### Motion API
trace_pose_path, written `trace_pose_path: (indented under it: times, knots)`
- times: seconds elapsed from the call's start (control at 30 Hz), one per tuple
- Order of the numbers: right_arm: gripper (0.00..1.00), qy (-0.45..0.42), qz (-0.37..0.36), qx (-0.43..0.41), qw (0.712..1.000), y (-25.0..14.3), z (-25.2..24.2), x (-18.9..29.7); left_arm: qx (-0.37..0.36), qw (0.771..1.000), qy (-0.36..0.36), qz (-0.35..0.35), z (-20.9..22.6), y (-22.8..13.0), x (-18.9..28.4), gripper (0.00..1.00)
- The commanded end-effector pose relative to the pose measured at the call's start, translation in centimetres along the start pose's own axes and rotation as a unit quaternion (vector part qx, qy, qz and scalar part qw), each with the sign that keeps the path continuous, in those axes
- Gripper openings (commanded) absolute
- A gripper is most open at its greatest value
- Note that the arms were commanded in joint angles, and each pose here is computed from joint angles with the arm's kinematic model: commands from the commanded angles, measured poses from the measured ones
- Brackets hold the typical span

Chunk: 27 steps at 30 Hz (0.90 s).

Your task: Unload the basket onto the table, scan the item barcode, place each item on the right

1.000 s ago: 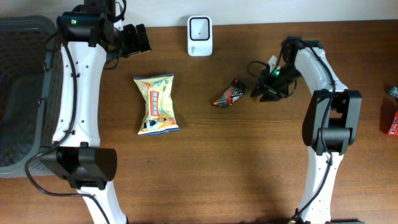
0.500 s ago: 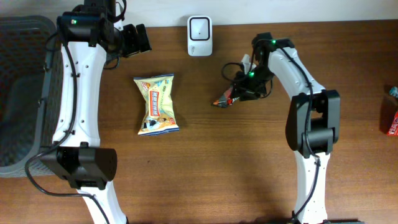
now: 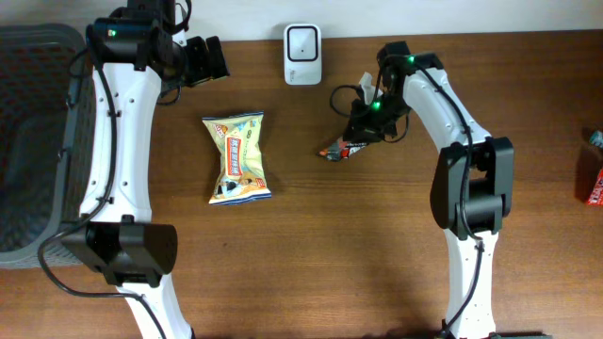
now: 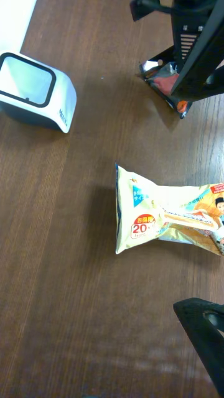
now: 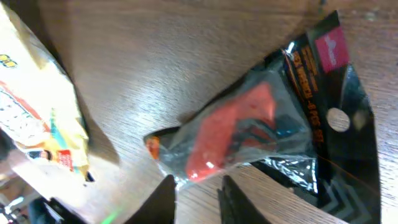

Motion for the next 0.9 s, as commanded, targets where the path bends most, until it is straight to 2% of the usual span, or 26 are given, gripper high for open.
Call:
trace_pose_path:
  times: [0.0, 0.1, 0.2, 0.27, 0.4, 0.6, 0.87]
  knots:
    - [0.30, 0.011, -0.011, 0.010, 1.000, 0.4, 0.7, 0.7, 0.006, 1.000, 0.004, -0.007, 0.3, 0.2, 0.5, 0.99]
    - [0.37, -0.001, -0.017, -0.002, 1.000, 0.6, 0.4, 0.7, 0.006, 1.000, 0.005, -0.007, 0.3, 0.2, 0.4, 0.99]
    - [0.37, -0.083, -0.026, -0.077, 0.993, 0.6, -1.1, 0.6, 0.006, 1.000, 0.005, -0.007, 0.3, 0.2, 0.4, 0.99]
    - [0.37, -0.101, -0.029, -0.102, 0.989, 0.6, -1.1, 0.2, 0.006, 1.000, 0.004, -0.007, 0.3, 0.2, 0.5, 0.99]
    - [0.37, -0.110, -0.033, -0.087, 0.990, 0.7, 0.6, -1.0, 0.006, 1.000, 0.004, -0.007, 0.3, 0.2, 0.5, 0.99]
    - [0.37, -0.196, -0.053, -0.108, 0.973, 0.4, 1.7, -2.1, 0.006, 1.000, 0.004, -0.007, 0.3, 0.2, 0.4, 0.99]
    - [0.36, -0.212, -0.047, -0.096, 0.971, 0.1, 2.5, -2.7, 0.006, 1.000, 0.004, -0.007, 0.3, 0.2, 0.5, 0.99]
Point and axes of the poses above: each gripper's point midway between its finger pads, its own x axis back along the fingers, its own z axis along the line the jaws close on, y = z × x, the point moved 8 cm from there along x, back along the fingers, and after that the axes turned 6 degrees about x, right-handed, at the moved point
